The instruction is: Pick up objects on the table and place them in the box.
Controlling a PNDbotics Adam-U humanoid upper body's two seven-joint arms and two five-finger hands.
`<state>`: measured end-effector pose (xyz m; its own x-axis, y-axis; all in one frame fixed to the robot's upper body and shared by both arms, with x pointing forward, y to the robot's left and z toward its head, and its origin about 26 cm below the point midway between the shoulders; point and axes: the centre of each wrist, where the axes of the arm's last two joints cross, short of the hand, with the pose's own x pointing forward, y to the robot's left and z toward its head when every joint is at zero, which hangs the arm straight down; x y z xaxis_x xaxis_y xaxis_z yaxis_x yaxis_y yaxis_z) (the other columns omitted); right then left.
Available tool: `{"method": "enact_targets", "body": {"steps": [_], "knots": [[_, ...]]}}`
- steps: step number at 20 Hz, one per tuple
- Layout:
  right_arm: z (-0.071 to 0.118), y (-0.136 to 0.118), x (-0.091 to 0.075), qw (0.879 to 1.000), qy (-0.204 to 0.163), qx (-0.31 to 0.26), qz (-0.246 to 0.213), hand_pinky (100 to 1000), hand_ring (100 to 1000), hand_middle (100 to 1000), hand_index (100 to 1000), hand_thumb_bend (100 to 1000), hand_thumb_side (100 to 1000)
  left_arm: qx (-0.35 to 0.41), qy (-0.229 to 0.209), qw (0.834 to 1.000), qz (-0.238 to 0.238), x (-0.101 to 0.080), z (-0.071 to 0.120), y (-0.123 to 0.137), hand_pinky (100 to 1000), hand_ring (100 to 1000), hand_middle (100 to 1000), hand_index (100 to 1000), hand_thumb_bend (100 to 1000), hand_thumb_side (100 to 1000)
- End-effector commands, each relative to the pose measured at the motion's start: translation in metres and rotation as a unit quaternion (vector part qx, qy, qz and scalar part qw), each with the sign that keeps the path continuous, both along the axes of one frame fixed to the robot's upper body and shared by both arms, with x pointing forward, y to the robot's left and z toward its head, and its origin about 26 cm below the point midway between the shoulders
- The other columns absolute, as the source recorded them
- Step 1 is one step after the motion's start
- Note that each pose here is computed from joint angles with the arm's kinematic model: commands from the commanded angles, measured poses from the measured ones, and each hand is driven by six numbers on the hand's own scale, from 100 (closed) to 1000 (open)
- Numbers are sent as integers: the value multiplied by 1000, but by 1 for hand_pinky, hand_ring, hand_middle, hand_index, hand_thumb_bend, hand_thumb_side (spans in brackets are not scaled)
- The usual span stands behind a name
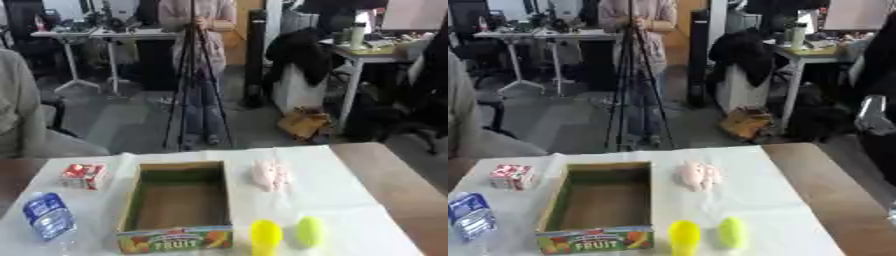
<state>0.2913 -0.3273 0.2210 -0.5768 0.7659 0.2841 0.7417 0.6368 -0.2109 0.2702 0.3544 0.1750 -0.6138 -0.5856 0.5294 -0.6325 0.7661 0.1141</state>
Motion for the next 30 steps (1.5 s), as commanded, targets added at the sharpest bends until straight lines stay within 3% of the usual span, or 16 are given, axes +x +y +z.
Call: {"method": "enact_targets", "body": {"steps": [1,7,15,18,23,29,30], "knots": [[7,1,-2,1000,-5,-16,0,826,858,892,910,100,321,9,-11,1000,-6,-2,8,0,600,834,810,808,599,714],[8,0,-2,999,18,-29,0,823,855,885,910,100,282,11,-6,1000,-8,-2,8,-1,595,825,803,808,598,716],[9,-3,-4,987,126,-98,13,821,857,891,910,100,187,14,0,1000,-24,-1,7,-3,587,815,795,808,596,720],[11,-5,-5,982,151,-114,16,821,858,891,910,100,185,15,2,1000,-27,-1,6,-3,587,814,794,808,596,720],[10,-7,-6,969,197,-147,17,818,859,890,905,100,172,17,7,999,-33,-1,6,-4,581,808,788,807,592,725],[6,-11,-4,936,282,-207,26,770,828,876,898,100,152,22,20,999,-43,-1,4,-5,576,805,784,809,593,732],[5,-12,-2,929,298,-219,31,770,828,877,898,100,185,24,22,998,-45,-1,4,-5,576,805,784,809,593,732]]}}
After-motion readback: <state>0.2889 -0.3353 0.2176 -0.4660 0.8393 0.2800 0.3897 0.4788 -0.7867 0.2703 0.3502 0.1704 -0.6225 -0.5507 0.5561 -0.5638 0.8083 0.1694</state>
